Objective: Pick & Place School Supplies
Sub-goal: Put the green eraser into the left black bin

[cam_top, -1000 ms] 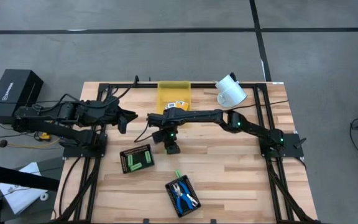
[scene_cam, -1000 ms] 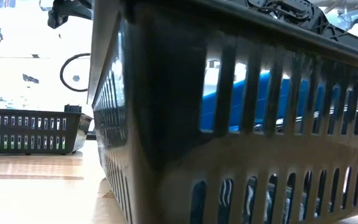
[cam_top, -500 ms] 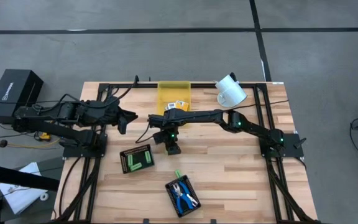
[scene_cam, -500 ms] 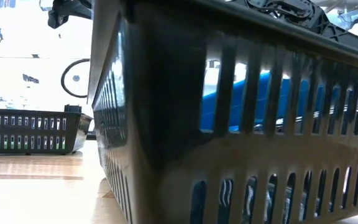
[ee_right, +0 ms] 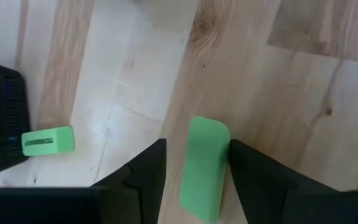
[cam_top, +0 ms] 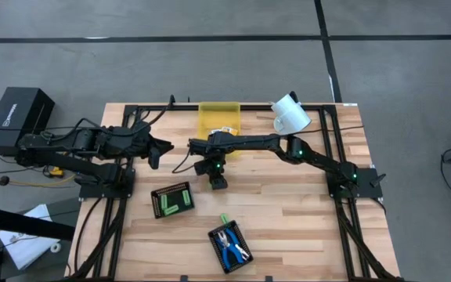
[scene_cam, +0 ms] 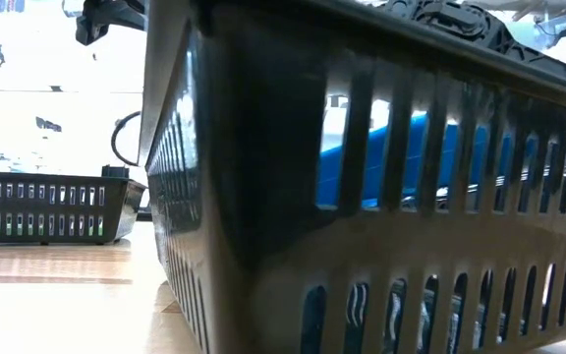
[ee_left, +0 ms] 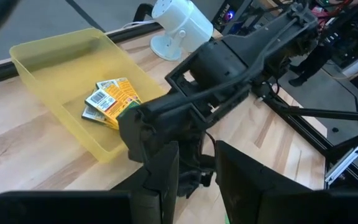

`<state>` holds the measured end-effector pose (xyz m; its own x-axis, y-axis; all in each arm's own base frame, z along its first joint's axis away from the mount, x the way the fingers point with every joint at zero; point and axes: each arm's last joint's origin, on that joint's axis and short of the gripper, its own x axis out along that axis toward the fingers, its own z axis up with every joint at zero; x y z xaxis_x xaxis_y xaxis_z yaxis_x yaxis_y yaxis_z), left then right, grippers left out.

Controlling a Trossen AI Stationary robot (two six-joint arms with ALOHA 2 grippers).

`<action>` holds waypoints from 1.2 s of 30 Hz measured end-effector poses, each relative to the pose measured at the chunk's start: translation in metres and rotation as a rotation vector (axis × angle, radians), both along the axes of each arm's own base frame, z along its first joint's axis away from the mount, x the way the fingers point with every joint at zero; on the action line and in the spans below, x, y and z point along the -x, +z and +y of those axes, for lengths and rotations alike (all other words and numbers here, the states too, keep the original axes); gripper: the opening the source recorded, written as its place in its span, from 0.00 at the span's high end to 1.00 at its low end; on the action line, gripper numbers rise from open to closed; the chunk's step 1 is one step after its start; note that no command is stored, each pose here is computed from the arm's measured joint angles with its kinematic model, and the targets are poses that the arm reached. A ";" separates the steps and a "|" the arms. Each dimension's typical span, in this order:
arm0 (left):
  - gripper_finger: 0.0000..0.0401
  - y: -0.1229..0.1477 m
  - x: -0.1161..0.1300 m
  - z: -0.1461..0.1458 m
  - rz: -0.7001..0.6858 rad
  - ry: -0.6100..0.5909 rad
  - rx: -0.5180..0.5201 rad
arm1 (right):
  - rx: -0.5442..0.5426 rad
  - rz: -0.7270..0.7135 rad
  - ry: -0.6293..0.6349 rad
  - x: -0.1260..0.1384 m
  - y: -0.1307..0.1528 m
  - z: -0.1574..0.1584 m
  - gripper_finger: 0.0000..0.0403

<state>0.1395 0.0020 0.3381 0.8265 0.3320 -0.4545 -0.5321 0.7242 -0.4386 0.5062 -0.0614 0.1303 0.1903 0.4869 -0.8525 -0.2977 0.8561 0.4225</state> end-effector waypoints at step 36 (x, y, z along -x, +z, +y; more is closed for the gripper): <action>0.75 0.002 -0.001 0.000 -0.023 -0.003 0.014 | 0.084 -0.168 0.091 0.003 0.061 -0.001 1.00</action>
<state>0.1406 0.0017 0.3397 0.8379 0.3234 -0.4397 -0.5197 0.7192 -0.4612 0.5033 -0.0627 0.1917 0.2912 0.4372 -0.8509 -0.4357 0.8525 0.2888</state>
